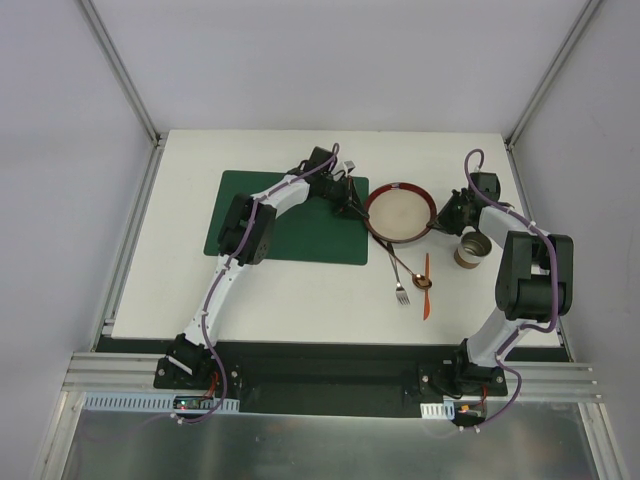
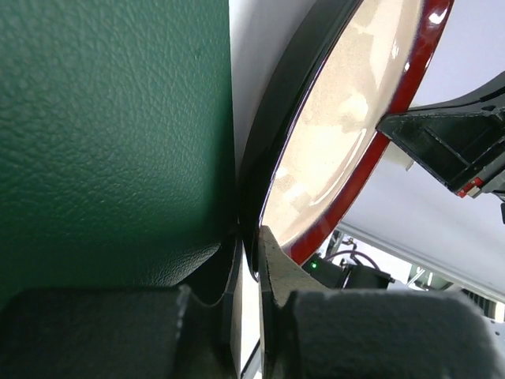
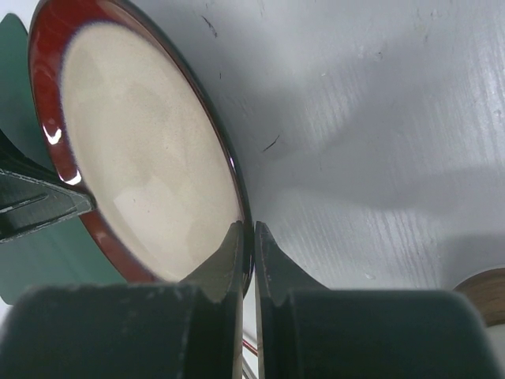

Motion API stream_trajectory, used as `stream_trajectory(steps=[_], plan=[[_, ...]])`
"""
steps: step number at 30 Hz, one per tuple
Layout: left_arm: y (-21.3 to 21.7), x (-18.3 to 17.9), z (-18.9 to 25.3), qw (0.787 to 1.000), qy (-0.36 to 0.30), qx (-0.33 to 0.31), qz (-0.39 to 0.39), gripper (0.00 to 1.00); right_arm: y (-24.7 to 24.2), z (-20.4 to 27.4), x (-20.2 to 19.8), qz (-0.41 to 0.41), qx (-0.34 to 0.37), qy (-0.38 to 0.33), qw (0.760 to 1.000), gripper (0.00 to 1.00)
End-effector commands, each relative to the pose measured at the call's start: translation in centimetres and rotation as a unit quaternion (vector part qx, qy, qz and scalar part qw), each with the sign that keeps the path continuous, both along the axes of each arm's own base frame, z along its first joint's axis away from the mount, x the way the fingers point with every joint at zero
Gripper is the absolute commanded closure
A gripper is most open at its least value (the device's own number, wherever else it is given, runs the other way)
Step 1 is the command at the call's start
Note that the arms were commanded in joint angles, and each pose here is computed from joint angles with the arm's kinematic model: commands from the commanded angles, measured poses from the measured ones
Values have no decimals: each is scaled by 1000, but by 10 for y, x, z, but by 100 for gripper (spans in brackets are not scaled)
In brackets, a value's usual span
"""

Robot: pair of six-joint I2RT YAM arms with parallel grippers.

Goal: Set the dinner table for one person
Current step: Place the plate on the napkin.

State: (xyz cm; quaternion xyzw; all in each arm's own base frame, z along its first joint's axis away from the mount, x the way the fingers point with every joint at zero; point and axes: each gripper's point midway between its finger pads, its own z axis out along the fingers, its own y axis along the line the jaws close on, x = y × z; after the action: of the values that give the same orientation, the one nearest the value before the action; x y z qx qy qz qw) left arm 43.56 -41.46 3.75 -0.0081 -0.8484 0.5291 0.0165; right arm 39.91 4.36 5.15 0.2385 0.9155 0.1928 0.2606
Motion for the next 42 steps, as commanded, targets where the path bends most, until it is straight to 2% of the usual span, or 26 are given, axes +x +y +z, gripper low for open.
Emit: stream_trajectory(steps=[1,22,35,42], plan=[[-7,-5,-17,1000,-6,12,-1,100,6,5,1,22,0,-8,1000,100],[7,-3,58,994,-107,29,17,100,7,29,19,35,-5,-35,999,99],[14,-3,70,990,-131,48,18,100,17,40,25,53,2,-48,997,100],[34,-4,73,984,-147,91,31,100,32,46,31,72,10,-53,996,100]])
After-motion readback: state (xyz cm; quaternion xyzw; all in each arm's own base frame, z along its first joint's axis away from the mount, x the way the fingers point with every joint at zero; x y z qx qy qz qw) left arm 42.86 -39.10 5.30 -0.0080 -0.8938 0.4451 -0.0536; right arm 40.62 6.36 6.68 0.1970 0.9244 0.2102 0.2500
